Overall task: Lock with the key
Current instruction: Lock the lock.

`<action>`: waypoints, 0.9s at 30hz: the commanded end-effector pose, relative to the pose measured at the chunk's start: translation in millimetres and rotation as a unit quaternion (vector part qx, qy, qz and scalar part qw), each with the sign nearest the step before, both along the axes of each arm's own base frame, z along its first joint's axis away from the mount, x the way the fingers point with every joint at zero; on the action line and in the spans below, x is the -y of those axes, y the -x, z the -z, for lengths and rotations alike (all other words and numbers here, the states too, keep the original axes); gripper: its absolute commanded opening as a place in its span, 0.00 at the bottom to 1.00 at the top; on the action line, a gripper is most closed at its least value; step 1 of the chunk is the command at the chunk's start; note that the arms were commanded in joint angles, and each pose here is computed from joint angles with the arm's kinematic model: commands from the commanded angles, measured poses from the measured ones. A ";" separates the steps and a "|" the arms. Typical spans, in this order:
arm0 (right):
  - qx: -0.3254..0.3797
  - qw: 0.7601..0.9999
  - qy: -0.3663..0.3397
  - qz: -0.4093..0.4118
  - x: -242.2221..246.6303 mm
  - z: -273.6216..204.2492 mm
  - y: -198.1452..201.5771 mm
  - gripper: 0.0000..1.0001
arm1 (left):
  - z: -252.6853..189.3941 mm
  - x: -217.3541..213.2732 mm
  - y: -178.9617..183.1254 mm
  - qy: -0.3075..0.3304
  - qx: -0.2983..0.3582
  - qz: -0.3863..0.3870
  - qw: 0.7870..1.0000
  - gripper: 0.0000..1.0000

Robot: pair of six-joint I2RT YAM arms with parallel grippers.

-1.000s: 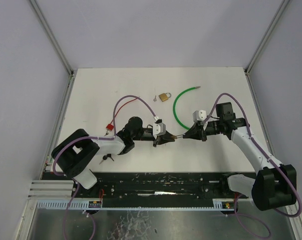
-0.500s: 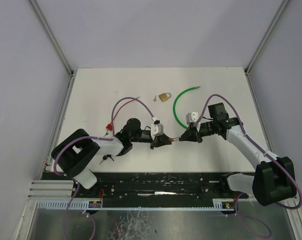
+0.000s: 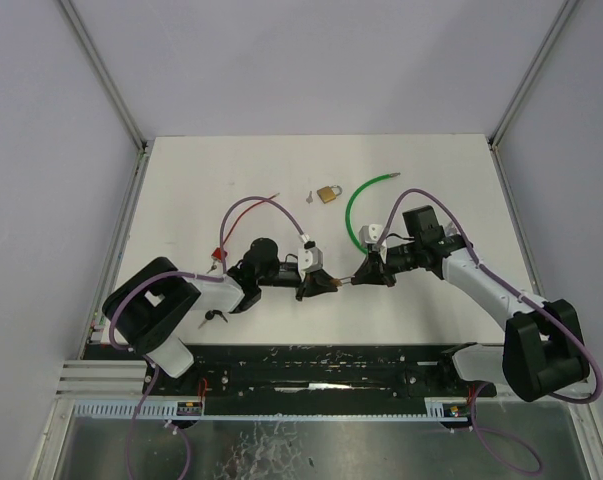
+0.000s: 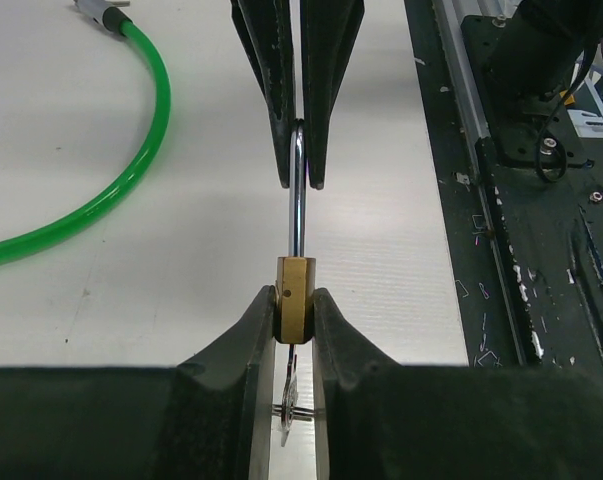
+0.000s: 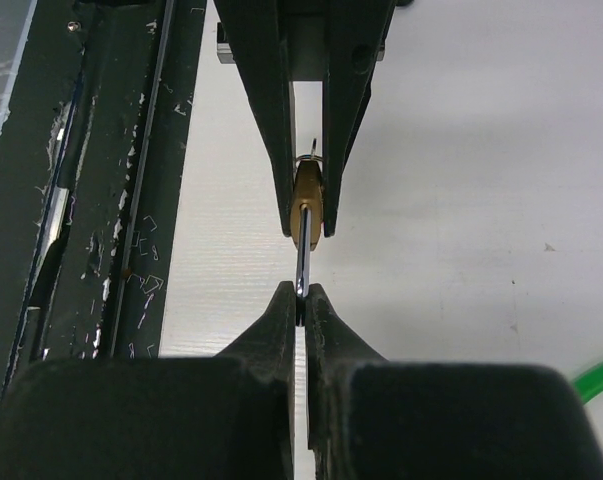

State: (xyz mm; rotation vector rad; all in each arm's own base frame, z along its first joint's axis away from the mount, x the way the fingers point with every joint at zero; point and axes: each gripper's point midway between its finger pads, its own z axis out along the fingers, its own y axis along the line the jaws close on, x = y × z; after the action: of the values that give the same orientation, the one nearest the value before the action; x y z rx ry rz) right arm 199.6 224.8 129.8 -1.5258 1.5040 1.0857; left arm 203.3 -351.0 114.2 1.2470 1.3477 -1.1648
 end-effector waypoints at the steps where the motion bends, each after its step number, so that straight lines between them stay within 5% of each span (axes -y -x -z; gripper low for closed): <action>1: -0.014 0.999 -0.004 -0.030 -17.2 8.6 12.0 0.00 | -78.5 20.7 2.6 0.114 0.113 0.039 0.986 0.01; 6: -0.002 1.000 0.007 -0.002 -8.7 -10.4 -2.5 0.00 | -78.1 16.5 -7.1 0.107 0.097 0.006 0.990 0.04; 12: 0.001 0.998 -0.017 0.060 21.3 -43.2 -21.1 0.00 | -85.4 5.8 -17.2 0.130 0.081 -0.042 0.987 0.51; 16: 0.003 0.997 -0.030 0.072 29.7 -51.4 -22.8 0.00 | -91.7 -6.5 -18.3 0.153 0.082 -0.070 0.982 0.72; 21: 0.004 0.995 -0.041 0.088 39.7 -59.0 -26.6 0.00 | -99.3 -21.2 -16.2 0.175 0.093 -0.091 0.976 0.78; 27: 0.010 0.994 -0.056 0.093 46.2 -65.9 -26.0 0.00 | -98.4 -20.9 -30.7 0.170 0.023 -0.104 0.980 0.76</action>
State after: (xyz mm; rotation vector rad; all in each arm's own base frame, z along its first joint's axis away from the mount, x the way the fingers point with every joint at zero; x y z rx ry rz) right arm 227.5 176.1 166.0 -1.2834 1.6275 1.0121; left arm 222.0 -331.0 184.9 0.9447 1.1859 -1.1252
